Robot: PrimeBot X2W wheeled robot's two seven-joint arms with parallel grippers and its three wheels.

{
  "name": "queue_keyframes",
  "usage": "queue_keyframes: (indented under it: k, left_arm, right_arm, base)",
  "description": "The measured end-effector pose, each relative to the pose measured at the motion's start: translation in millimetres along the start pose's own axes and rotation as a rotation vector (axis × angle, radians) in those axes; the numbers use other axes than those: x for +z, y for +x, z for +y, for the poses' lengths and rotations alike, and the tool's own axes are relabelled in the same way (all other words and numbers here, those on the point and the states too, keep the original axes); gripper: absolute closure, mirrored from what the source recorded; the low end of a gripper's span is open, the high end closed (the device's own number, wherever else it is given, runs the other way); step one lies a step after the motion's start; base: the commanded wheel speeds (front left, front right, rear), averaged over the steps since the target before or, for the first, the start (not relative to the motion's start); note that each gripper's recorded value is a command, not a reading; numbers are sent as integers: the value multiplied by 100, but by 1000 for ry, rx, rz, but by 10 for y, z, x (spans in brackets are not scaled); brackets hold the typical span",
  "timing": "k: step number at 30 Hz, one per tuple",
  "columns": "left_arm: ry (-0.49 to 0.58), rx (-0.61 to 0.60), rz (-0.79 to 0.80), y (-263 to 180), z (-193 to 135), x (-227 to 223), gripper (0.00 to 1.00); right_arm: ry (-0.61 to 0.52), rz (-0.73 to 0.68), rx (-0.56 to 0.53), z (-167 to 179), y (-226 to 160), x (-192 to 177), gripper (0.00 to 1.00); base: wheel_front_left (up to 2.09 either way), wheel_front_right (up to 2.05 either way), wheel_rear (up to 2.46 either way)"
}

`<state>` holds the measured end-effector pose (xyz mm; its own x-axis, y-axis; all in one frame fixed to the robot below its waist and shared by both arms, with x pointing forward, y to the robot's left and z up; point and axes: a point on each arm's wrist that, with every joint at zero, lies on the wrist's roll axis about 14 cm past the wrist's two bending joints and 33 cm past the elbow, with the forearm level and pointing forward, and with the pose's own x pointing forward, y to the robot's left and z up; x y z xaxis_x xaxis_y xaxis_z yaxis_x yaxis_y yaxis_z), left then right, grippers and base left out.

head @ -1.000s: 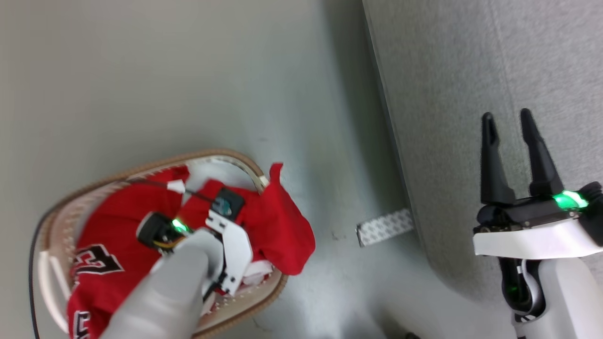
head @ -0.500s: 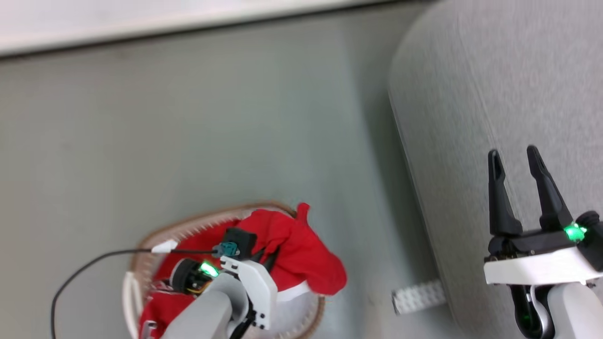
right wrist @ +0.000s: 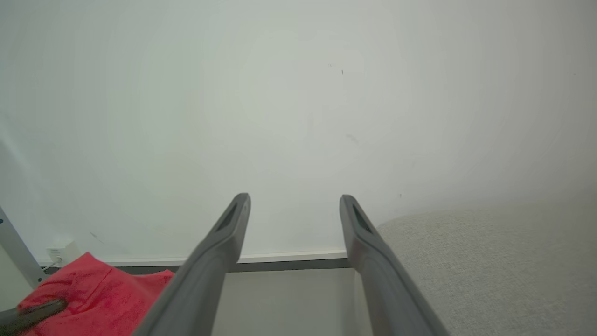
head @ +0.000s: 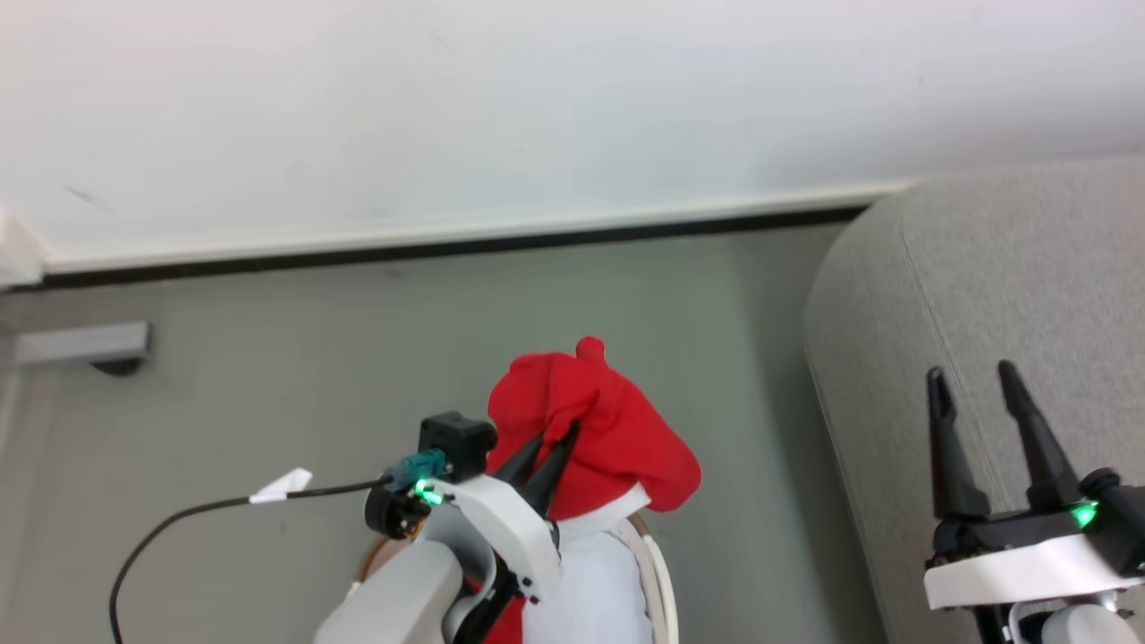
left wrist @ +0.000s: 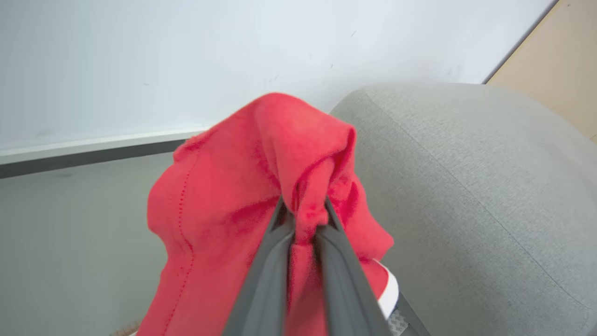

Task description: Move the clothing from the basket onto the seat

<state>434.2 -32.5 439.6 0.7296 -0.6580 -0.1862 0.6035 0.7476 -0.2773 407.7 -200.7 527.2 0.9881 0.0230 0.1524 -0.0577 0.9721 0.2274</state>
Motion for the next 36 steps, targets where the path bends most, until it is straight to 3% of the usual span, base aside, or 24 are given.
queue_keyframes:
  k: [18, 25, 36]
  left_arm:
    - [163, -8, -451, -616, -375, 1883, 100]
    - [179, -14, -502, -784, -473, 2133, 100]
    - [167, -10, -494, -877, -520, 2081, 100]
  right_arm:
    - [1, -64, 111, 459, -311, 278, 0]
    - [-8, -70, 164, 617, -320, 321, 0]
    - [-65, -39, 291, 937, -341, 288, 0]
  base:
    - [0, 0, 0]
    - [0, 0, 0]
    - [0, 0, 0]
